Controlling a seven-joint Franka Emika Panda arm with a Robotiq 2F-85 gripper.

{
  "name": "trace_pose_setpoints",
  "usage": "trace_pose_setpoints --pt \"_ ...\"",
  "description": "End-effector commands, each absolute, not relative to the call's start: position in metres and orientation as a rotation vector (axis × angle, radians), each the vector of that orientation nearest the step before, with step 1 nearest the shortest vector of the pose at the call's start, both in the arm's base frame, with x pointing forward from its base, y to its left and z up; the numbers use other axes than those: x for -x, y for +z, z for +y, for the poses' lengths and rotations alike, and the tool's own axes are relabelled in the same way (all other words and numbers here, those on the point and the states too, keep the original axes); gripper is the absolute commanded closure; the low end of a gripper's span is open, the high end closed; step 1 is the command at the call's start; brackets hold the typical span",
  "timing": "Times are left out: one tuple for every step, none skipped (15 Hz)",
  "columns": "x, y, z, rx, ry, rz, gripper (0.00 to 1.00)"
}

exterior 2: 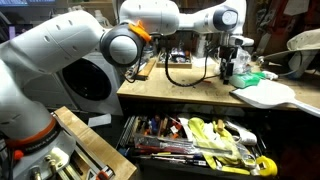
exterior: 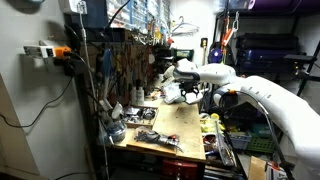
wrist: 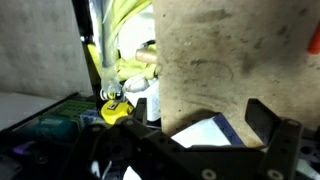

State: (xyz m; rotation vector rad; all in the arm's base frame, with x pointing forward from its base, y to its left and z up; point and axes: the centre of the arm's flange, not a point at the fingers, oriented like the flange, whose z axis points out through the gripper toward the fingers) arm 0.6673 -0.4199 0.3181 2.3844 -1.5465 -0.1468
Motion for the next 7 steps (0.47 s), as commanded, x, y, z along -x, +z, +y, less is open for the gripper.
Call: trace_pose_setpoints --pt "-0.588 0.314 -0.429 -2.467 -0.090 -1.283 0.00" --pt "-0.583 0.315 -0.437 -2.494 -0.079 -1.210 0.00" --pt "-0.578 0.316 -0.445 -2.520 -0.069 -1.137 0.00" --pt "-0.648 0.328 -0.466 -2.484 -0.099 -1.264 0.00" --pt "-0.644 0.330 -0.474 -2.502 -0.091 -1.218 0.00" --pt "-0.641 0.330 -0.479 -2.512 -0.090 -1.195 0.00" --pt "-0.640 0.330 -0.481 -2.518 -0.090 -1.183 0.00"
